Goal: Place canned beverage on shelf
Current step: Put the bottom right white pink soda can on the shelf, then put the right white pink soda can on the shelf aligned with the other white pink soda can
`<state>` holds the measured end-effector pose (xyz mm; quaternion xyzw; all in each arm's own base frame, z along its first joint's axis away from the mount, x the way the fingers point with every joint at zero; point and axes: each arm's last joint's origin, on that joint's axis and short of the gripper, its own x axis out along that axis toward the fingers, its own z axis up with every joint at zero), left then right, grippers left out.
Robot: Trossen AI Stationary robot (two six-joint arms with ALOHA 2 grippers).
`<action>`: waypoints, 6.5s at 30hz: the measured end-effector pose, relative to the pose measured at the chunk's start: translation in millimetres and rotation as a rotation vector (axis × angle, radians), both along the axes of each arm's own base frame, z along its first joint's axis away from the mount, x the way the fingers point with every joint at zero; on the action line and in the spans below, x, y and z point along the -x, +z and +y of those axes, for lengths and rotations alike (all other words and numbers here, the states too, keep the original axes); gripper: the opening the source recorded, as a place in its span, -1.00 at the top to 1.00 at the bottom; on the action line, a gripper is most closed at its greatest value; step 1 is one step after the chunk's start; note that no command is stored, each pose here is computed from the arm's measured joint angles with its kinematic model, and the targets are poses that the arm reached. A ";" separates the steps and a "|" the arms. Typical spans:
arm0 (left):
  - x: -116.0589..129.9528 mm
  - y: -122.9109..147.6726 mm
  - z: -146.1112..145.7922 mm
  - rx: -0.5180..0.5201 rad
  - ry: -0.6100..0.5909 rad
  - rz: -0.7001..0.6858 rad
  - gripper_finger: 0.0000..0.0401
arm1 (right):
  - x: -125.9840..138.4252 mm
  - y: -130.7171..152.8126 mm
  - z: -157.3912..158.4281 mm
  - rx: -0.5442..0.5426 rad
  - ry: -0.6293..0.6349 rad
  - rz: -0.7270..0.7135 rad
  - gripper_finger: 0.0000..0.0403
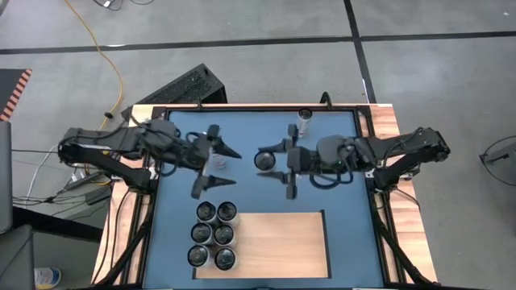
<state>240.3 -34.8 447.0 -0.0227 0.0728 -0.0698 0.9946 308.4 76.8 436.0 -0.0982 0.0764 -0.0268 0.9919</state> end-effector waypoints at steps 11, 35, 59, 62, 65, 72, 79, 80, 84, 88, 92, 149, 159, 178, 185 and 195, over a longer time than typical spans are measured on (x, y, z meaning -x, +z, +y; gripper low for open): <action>69.9 35.9 11.9 0.025 0.074 -0.187 -0.62 | -13.6 -34.6 85.6 -0.123 0.017 0.016 -0.08; 98.6 45.9 16.1 0.071 0.074 -0.257 -0.62 | -24.8 -103.7 191.9 -0.293 -0.036 -0.045 -0.08; 98.8 48.6 16.1 0.100 0.072 -0.282 -0.62 | -36.5 -115.3 196.1 -0.231 0.091 -0.025 -0.08; 98.8 48.6 16.1 0.100 0.072 -0.282 -0.62 | -36.4 -115.4 196.5 -0.224 0.101 -0.023 -0.08; 98.8 48.6 16.1 0.104 0.072 -0.282 -0.62 | -38.0 -115.3 195.2 -0.227 0.120 -0.032 -0.08; 98.8 48.6 16.1 0.105 0.072 -0.281 -0.62 | -36.5 -138.1 190.2 -0.269 0.146 -0.140 -0.08; 98.8 48.6 16.1 0.106 0.072 -0.281 -0.62 | -35.4 -139.4 190.4 -0.254 0.146 -0.151 -0.11; 98.8 48.6 16.1 0.106 0.072 -0.281 -0.62 | -34.9 -138.6 190.0 -0.252 0.146 -0.148 -0.11; 98.8 48.6 16.1 0.107 0.072 -0.281 -0.62 | -31.7 -134.7 187.4 -0.250 0.145 -0.124 -0.14; 98.8 48.5 16.1 0.107 0.072 -0.281 -0.62 | -30.3 -130.4 183.8 -0.246 0.140 -0.119 -0.16; 98.8 48.5 16.1 0.107 0.072 -0.281 -0.62 | -31.5 -131.6 182.4 -0.257 0.140 -0.107 -0.16; 98.5 46.1 16.1 0.098 0.073 -0.255 -0.62 | 55.6 -58.2 122.8 -0.022 -0.196 0.047 -0.77; 97.9 41.5 17.1 0.086 0.113 -0.209 -0.62 | 102.6 -60.0 14.9 0.041 -0.757 0.144 -0.77; 96.9 41.1 20.0 0.005 0.215 -0.213 -0.62 | 167.6 -156.4 -98.1 -0.282 -1.029 0.065 -0.77; 91.2 39.2 20.4 0.008 0.260 -0.197 -0.62 | 153.1 -146.1 -143.6 -0.345 -1.082 0.066 -0.77; 84.2 35.2 19.8 0.019 0.276 -0.163 -0.62 | 109.1 -146.9 -196.1 -0.435 -1.100 0.281 -0.77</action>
